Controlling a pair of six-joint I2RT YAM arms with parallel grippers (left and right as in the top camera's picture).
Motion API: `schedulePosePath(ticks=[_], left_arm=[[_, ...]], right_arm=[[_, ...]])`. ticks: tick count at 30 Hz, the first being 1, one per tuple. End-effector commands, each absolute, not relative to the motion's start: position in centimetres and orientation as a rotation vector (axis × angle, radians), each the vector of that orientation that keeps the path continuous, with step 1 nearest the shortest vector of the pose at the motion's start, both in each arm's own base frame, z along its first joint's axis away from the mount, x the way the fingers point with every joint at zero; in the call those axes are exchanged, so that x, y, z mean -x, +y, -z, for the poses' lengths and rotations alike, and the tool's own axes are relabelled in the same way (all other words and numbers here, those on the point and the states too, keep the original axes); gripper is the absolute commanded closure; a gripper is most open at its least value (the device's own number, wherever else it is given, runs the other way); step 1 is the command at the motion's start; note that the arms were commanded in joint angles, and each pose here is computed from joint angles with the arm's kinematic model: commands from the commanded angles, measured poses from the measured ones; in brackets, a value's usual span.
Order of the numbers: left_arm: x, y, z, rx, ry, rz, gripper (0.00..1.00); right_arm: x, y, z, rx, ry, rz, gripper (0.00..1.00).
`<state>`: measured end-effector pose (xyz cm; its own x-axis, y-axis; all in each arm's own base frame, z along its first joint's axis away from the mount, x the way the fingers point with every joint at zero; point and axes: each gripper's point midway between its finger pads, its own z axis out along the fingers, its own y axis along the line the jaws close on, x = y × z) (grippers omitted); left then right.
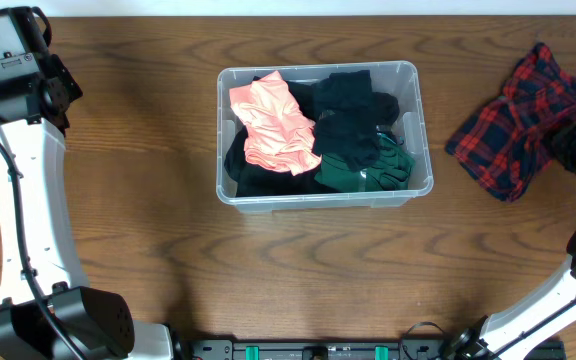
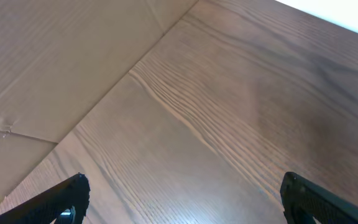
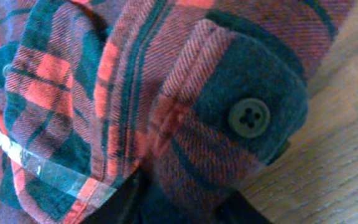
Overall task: Pack container
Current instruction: 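Close the right gripper on the red plaid shirt and lift it, then carry the plaid shirt with the right gripper over the bin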
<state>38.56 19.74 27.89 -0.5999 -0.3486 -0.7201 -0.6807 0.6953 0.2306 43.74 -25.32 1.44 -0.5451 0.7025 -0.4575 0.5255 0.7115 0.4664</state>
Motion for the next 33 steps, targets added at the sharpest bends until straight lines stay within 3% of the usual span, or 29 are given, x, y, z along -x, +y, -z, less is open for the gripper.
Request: schedulePosePath(ticks=[1,6,11,18,26,33], left_arm=[[-38.4,20.0,-27.9,0.785,2.242,-0.677,0.02],[-38.4,20.0,-27.9,0.785,2.242,-0.677,0.02],[-38.4,20.0,-27.9,0.785,2.242,-0.677,0.02],[-38.4,20.0,-27.9,0.785,2.243,-0.677,0.02],[-38.4,20.0,-27.9,0.785,2.242,-0.677,0.02],[-38.4,20.0,-27.9,0.786,2.242,-0.677,0.02]], right_arm=[[-44.0,-23.7,-0.7,-0.910,2.302,-0.444,0.80],[-44.6,-22.6,-1.8,-0.864,2.277,-0.537,0.99],[-45.3,-22.1,-5.7,-0.788,2.221,-0.567,0.99],[-46.1,-19.8,-16.6,-0.594,2.090,-0.494,0.99],[-46.3,-12.3,-27.5,-0.332,1.954,-0.474,0.99],[-47.0,-4.1,-33.8,-0.295,1.817,-0.643,0.99]])
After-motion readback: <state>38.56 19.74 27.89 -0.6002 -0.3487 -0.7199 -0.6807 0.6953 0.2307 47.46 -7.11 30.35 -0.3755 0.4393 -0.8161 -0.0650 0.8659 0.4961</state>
